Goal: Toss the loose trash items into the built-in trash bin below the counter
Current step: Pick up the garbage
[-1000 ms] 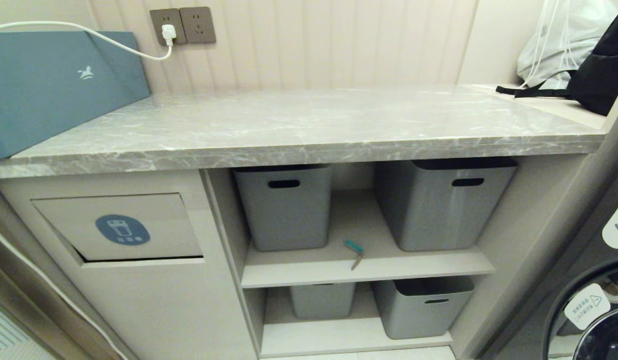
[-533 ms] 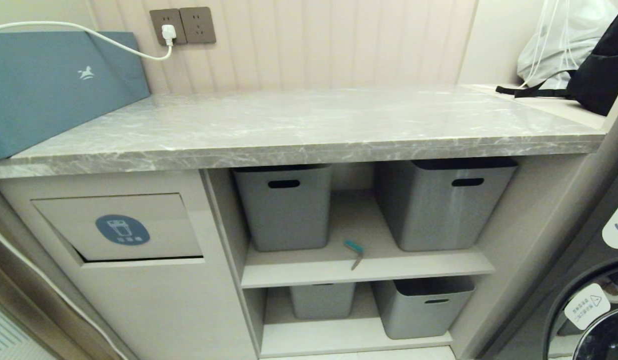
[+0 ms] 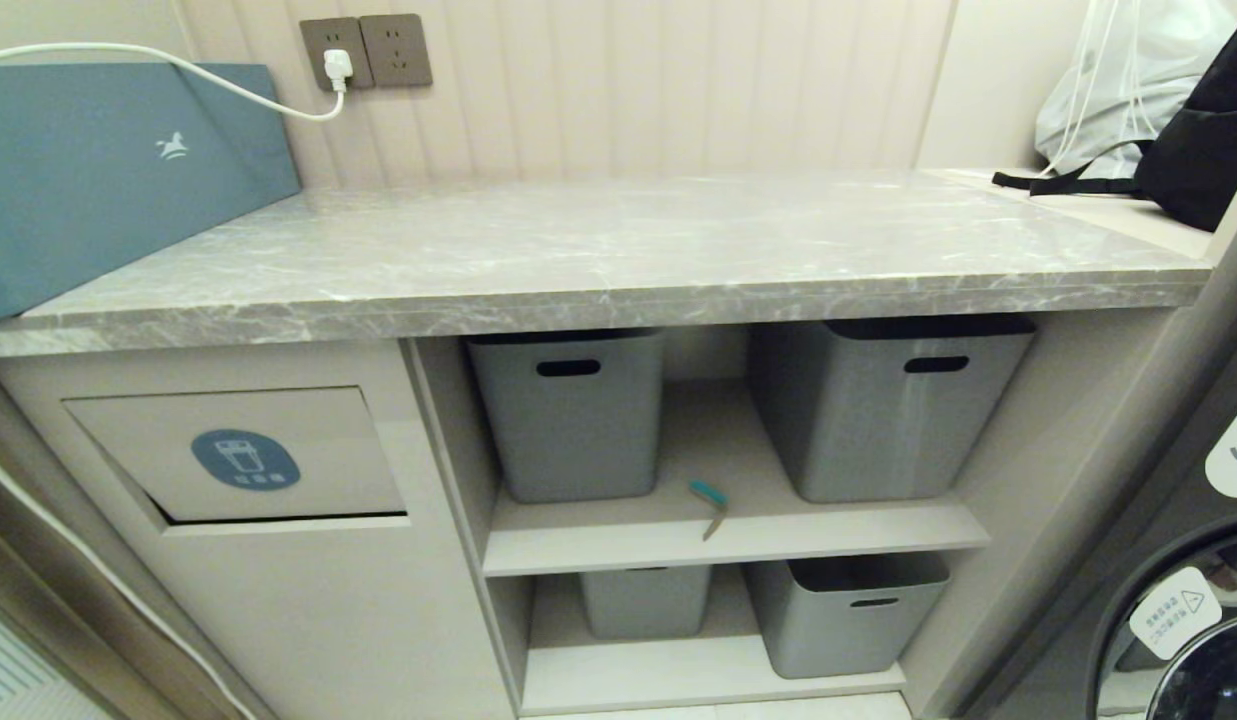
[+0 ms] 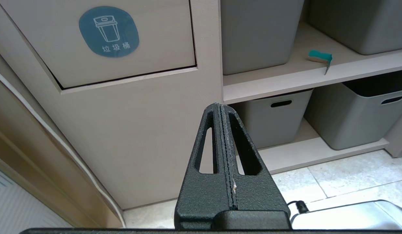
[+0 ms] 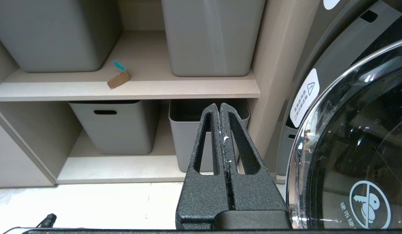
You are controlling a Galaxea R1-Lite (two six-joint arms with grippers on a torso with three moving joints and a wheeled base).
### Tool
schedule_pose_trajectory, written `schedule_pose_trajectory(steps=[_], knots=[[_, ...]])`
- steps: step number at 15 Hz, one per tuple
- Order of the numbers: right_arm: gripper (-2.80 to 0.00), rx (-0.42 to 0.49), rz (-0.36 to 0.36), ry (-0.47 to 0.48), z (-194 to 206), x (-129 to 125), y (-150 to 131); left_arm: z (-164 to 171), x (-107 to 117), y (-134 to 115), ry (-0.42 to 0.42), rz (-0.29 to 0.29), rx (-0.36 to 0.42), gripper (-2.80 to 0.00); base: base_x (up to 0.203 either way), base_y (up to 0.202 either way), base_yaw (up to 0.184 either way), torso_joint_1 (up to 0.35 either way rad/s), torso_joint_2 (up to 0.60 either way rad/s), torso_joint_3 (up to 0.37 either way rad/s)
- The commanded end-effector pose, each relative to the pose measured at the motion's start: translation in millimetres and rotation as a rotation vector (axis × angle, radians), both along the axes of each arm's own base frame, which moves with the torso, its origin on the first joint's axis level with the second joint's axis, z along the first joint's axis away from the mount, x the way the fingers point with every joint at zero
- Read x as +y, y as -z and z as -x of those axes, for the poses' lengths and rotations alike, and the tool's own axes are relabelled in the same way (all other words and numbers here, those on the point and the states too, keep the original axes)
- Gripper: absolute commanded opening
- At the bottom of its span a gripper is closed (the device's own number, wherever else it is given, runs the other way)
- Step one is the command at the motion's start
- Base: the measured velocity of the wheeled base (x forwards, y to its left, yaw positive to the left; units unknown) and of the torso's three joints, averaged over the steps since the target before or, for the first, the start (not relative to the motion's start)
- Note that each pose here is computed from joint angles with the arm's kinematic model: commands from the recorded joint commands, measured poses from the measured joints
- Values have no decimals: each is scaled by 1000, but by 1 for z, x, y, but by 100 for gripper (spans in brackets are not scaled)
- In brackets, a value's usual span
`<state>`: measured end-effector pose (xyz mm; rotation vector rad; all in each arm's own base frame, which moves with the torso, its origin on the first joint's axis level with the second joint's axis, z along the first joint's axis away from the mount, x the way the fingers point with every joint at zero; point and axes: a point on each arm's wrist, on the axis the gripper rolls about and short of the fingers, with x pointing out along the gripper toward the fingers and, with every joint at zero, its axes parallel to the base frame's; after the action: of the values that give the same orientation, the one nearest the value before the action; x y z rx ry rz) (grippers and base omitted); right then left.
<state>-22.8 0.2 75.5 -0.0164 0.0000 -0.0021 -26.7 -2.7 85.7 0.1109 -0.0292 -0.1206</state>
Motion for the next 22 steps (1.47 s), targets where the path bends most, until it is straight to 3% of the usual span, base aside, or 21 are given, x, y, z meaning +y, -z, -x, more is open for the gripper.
schedule_pose_trajectory(steps=[1,5,16,22], knots=[[-280,0,0,-2,0,0,0,0,0,0,1,-8,-1,-280,0,0,0,0,0,0],[-280,0,0,-1,0,0,0,0,0,0,2,-18,-3,-280,2,0,-17,1,0,1],[-280,0,-12,1,0,0,0,0,0,0,2,-16,-2,-280,0,7,-165,3,2,3],[-280,0,-12,1,0,0,0,0,0,0,0,-16,-2,-280,0,1,-14,1,0,1]])
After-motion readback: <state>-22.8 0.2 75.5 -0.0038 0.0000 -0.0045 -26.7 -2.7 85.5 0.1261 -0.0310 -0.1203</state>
